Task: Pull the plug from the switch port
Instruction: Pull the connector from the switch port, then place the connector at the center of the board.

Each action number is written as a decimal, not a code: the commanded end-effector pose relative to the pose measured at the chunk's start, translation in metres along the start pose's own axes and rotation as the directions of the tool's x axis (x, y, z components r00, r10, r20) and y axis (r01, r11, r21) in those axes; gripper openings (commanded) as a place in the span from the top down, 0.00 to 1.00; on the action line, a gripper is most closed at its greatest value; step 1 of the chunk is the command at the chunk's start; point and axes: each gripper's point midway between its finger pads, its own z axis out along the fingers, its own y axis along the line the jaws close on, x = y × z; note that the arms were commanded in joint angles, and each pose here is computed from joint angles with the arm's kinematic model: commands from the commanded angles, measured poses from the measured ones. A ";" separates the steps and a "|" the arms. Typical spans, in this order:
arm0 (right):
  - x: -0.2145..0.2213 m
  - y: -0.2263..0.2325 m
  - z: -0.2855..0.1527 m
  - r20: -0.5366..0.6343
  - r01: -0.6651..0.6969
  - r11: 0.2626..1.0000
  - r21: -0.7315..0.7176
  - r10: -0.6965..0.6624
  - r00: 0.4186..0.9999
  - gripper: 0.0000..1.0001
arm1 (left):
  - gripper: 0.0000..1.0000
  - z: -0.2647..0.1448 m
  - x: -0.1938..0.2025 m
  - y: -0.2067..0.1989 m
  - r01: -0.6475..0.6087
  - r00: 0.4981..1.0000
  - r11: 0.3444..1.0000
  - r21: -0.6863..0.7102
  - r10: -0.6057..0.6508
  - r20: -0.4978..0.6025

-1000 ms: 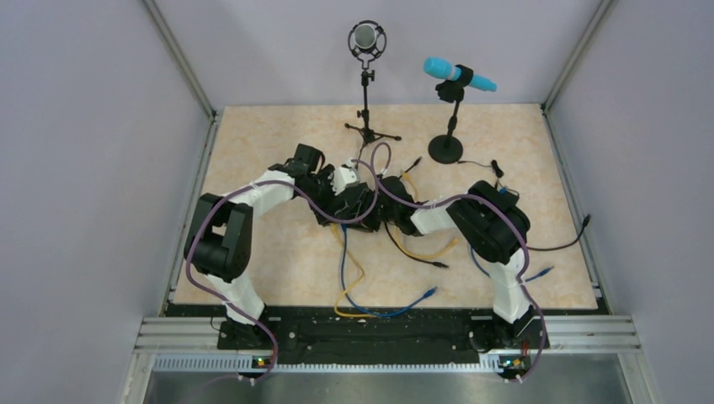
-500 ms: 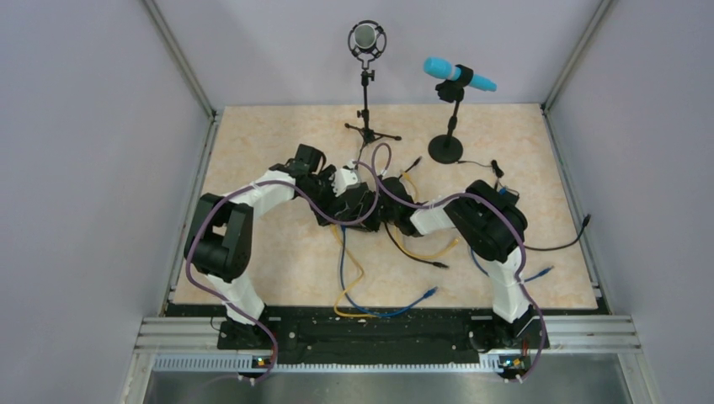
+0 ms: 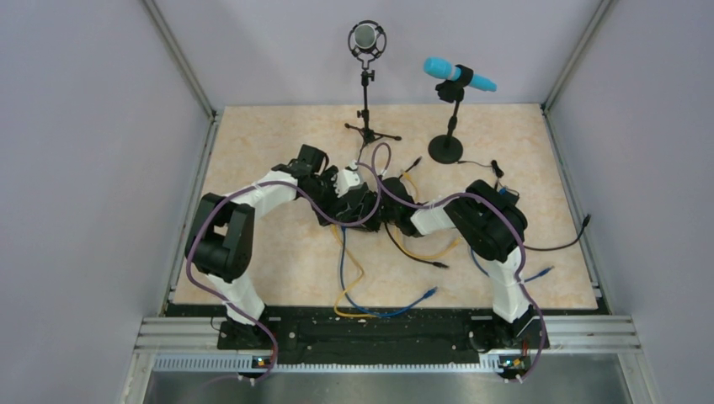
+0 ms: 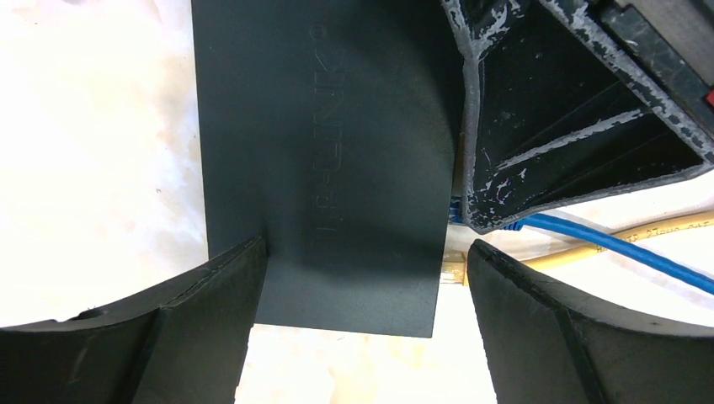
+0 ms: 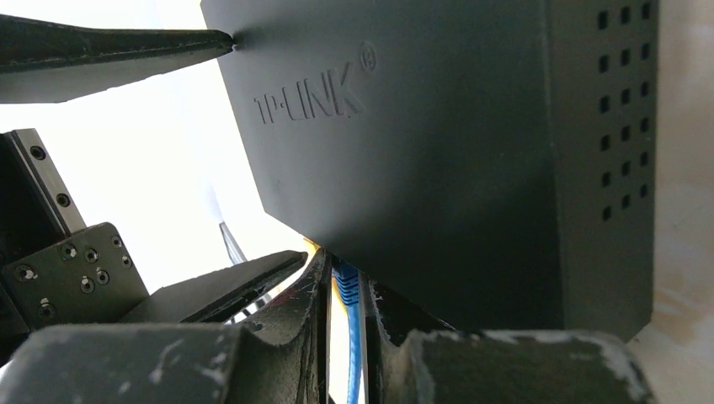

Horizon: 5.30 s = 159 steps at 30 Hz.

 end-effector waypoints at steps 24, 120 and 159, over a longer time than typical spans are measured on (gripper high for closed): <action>0.007 -0.001 -0.008 -0.047 0.091 0.995 0.037 -0.089 0.995 1.00 | 0.06 0.018 0.052 -0.033 0.136 0.976 0.985 0.102 -0.115 -0.187; 0.032 0.016 -0.019 -0.132 0.085 0.989 -0.119 -0.101 0.986 1.00 | 0.07 0.021 0.054 -0.030 0.163 0.971 0.982 0.099 -0.142 -0.190; 0.032 0.157 -0.061 0.031 0.253 0.876 -0.410 -0.264 0.964 1.00 | 0.01 -0.169 -0.022 0.075 0.607 0.743 0.686 -0.401 -0.312 0.592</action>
